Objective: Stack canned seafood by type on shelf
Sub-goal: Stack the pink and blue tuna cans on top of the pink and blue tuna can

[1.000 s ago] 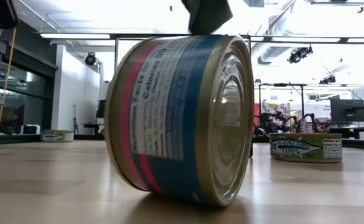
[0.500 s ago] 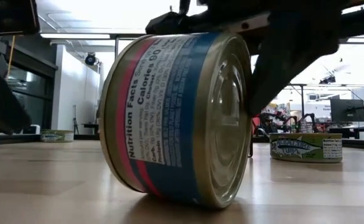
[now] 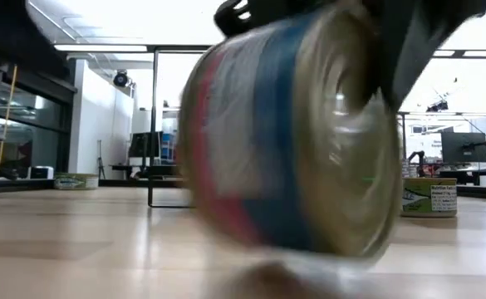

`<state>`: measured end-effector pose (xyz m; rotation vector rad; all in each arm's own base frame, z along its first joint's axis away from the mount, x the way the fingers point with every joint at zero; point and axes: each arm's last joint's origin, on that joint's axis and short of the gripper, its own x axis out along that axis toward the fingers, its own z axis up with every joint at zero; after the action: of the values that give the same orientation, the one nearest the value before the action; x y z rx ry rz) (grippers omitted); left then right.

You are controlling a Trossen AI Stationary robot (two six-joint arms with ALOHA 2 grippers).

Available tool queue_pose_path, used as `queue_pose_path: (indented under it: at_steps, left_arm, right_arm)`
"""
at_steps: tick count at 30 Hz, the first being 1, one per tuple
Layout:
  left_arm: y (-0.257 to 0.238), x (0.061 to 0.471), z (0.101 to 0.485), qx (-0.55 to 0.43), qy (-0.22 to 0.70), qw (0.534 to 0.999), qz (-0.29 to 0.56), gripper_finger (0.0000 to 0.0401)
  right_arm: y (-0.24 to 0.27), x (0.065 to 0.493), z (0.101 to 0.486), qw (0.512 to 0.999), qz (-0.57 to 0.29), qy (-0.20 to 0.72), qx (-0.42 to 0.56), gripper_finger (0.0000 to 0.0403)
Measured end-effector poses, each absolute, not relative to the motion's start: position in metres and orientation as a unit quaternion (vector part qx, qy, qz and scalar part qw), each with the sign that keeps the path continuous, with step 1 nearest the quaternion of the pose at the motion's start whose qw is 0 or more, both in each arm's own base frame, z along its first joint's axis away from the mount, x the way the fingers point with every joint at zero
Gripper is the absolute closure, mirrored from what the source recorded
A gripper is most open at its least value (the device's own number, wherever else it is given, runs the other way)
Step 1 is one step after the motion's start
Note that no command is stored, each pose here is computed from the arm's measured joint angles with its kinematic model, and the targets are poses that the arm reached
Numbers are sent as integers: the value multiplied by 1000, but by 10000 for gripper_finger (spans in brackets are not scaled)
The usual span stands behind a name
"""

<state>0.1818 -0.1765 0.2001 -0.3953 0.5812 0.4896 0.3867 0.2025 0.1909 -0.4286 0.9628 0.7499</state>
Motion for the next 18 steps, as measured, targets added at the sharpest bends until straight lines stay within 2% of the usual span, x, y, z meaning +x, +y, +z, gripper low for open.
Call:
queue_pose_path:
  at_steps: [6, 11, 15, 18]
  left_arm:
    - [-139, 154, 249, -136, 208, 935, 253, 401]
    - [-111, 138, 277, -118, 176, 945, 250, 401]
    - [-95, 127, 292, -97, 168, 952, 238, 401]
    - [-87, 120, 300, -93, 161, 955, 229, 401]
  right_arm:
    - [203, 358, 231, 789, 273, 538, -120, 236]
    - [206, 313, 248, 730, 196, 652, -65, 236]
    - [207, 275, 260, 689, 143, 708, -53, 236]
    - [195, 243, 263, 675, 80, 734, -1, 236]
